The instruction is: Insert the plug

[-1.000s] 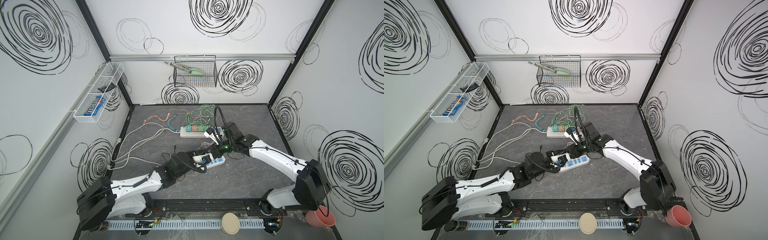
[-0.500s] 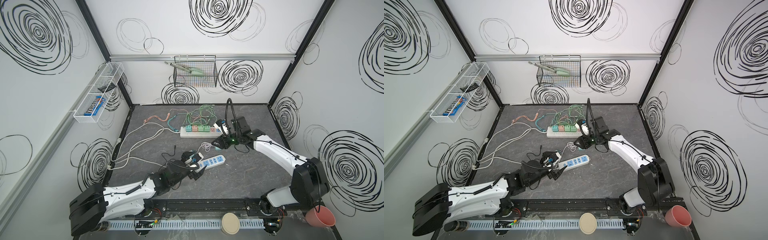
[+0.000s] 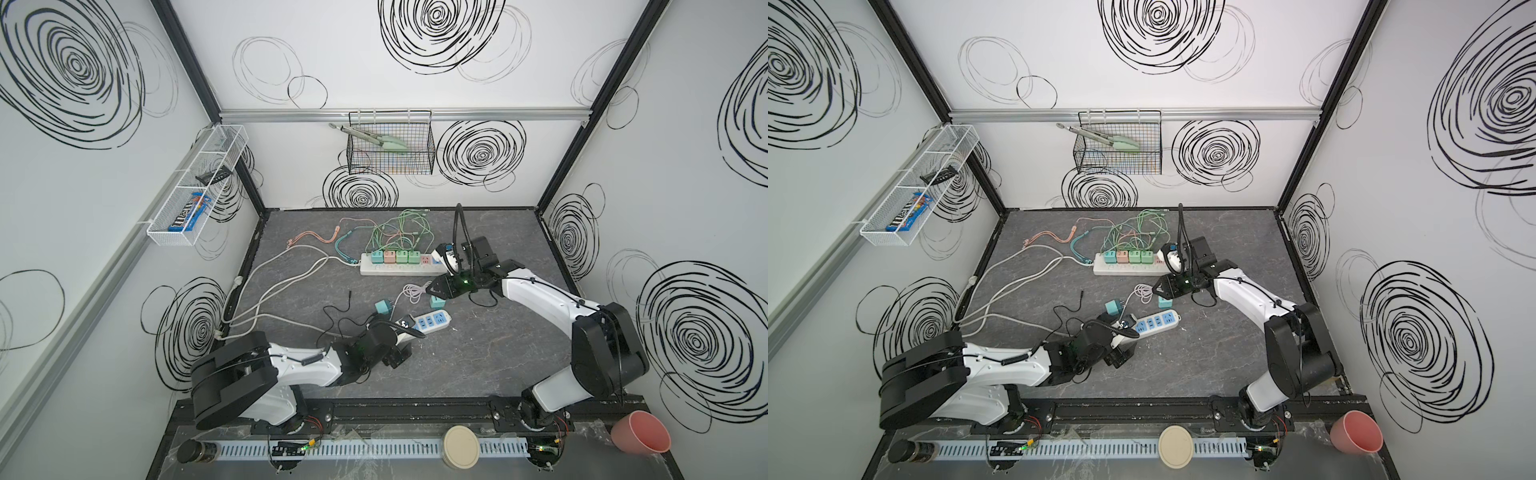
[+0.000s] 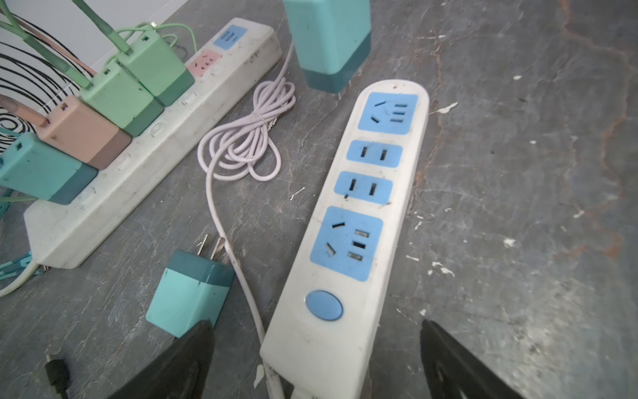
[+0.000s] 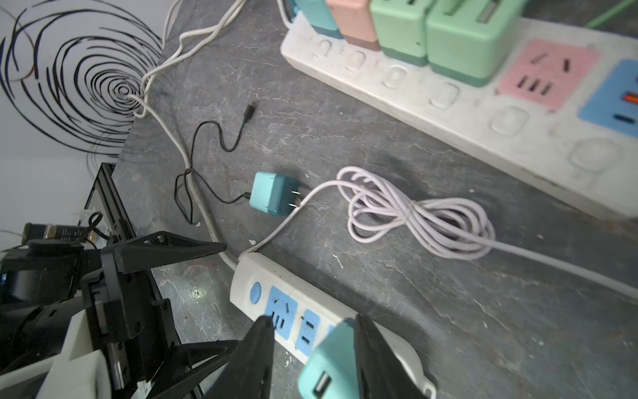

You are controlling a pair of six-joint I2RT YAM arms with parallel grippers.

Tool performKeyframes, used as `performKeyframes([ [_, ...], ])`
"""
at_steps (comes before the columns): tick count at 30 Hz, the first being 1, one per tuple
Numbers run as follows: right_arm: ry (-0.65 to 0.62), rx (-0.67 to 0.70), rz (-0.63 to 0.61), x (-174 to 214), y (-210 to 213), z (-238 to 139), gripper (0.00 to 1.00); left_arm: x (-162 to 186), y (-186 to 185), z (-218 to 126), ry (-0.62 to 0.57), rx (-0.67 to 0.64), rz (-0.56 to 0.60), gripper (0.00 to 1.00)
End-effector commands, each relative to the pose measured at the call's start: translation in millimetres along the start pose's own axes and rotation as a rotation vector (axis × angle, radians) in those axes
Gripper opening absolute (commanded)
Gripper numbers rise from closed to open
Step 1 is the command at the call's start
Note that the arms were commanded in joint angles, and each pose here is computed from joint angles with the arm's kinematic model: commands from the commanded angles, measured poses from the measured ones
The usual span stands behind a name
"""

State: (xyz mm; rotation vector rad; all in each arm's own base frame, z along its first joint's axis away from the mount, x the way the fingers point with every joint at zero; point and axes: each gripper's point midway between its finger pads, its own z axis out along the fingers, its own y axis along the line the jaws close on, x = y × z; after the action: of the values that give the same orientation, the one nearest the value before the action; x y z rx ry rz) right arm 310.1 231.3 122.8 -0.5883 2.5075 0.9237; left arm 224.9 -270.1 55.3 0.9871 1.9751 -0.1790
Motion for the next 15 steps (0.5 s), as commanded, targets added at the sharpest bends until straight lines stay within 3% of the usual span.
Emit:
performKeyframes([
  [1, 0.046, 0.07, 0.162, 17, -37, 5, 0.37, -2, 19, 6, 0.037, -0.08, -0.059, 0.96],
  [5, 0.06, 0.128, 0.196, 25, -57, 5, 0.66, 5, 36, 4, 0.065, -0.076, -0.168, 0.96],
  [12, 0.12, 0.15, 0.205, 54, -67, 9, 0.74, 5, 73, -4, 0.035, -0.094, -0.343, 0.96],
  [15, 0.113, 0.199, 0.259, 66, -78, 13, 0.81, 6, 81, 0, 0.041, -0.105, -0.345, 0.96],
])
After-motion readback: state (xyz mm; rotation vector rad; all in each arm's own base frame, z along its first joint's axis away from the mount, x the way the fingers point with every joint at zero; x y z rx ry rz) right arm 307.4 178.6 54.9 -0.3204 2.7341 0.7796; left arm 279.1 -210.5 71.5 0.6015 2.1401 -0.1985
